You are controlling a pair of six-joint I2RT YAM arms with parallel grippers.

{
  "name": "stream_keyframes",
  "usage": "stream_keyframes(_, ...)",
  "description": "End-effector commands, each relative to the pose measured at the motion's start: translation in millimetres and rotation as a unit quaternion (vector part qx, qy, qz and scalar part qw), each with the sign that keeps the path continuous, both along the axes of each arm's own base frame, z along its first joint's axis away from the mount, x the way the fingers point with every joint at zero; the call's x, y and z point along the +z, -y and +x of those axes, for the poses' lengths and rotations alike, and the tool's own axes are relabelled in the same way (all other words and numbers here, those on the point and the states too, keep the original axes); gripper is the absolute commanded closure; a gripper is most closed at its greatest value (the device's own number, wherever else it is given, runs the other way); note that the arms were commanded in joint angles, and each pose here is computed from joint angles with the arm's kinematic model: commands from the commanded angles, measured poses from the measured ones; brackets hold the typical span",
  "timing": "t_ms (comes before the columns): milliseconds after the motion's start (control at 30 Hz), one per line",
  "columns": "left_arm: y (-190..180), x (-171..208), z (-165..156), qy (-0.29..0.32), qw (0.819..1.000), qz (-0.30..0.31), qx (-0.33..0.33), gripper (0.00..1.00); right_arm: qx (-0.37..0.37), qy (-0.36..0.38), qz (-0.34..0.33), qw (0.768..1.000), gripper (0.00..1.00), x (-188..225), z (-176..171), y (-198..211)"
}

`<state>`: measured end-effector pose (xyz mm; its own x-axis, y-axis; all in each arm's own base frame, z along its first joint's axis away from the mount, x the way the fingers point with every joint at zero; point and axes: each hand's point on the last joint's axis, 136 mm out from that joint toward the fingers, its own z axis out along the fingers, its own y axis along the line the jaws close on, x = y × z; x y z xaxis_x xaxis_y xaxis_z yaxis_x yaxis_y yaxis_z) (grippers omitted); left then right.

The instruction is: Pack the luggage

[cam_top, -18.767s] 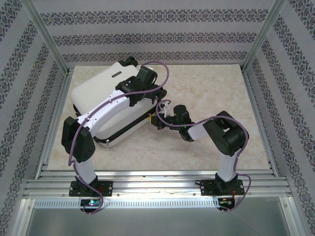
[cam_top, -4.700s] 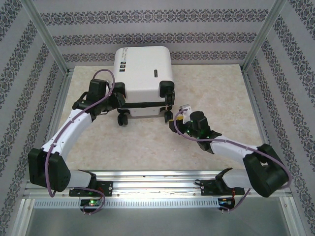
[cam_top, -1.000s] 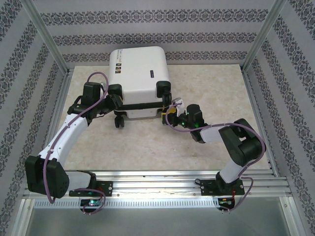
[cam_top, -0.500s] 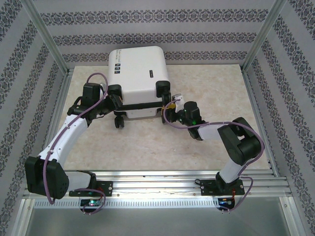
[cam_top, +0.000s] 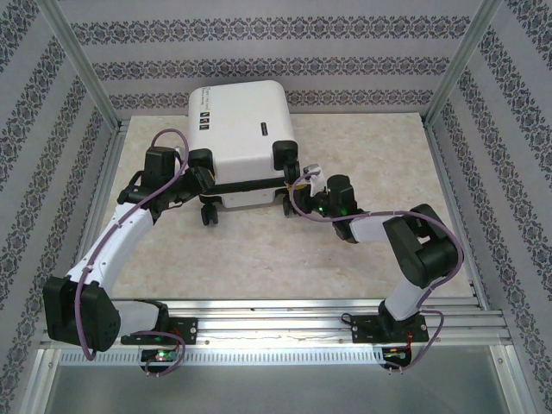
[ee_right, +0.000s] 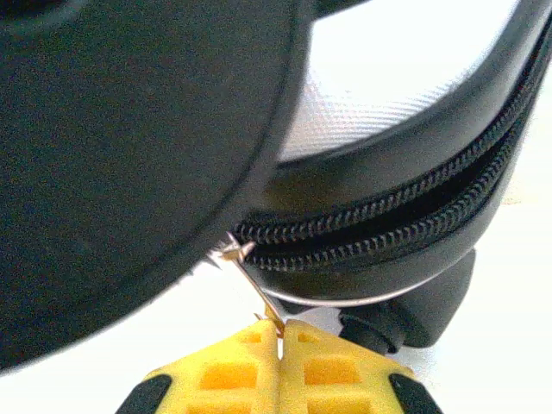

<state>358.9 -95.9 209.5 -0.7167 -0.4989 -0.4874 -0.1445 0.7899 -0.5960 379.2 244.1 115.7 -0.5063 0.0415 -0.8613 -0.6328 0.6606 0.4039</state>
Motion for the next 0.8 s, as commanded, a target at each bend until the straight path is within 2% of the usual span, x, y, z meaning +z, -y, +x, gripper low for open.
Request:
stream_keyframes(0,8.9,78.7,9.8,0.14,0.99,-0.031,-0.02,0.95,0.105,0.004,0.1,0.989,0.94,45.0,-7.3,-16.6)
stream_keyframes(100,8.6,77.0,10.1,0.139,0.99,-0.031,-0.019,0.95,0.091,-0.003,0.1,0.991,0.77,36.1,-7.6,-14.3)
stream_keyframes(200,8.3,77.1,9.6,0.139,0.99,-0.031,-0.018,0.95,0.064,0.006,0.078,0.995,0.68,27.3,-9.4,-12.4)
stream_keyframes(400,8.8,78.9,10.1,0.141,0.989,-0.032,-0.019,0.95,0.0,0.033,0.005,0.999,0.62,16.0,-14.2,-10.8)
stream_keyframes(600,9.9,77.3,11.1,0.141,0.989,-0.04,-0.018,0.95,-0.088,0.038,-0.034,0.995,0.54,4.2,-12.8,-6.4)
stream_keyframes(767,11.2,76.1,10.1,0.14,0.989,-0.043,-0.02,0.95,-0.158,0.042,-0.044,0.986,0.53,3.1,1.7,-1.5)
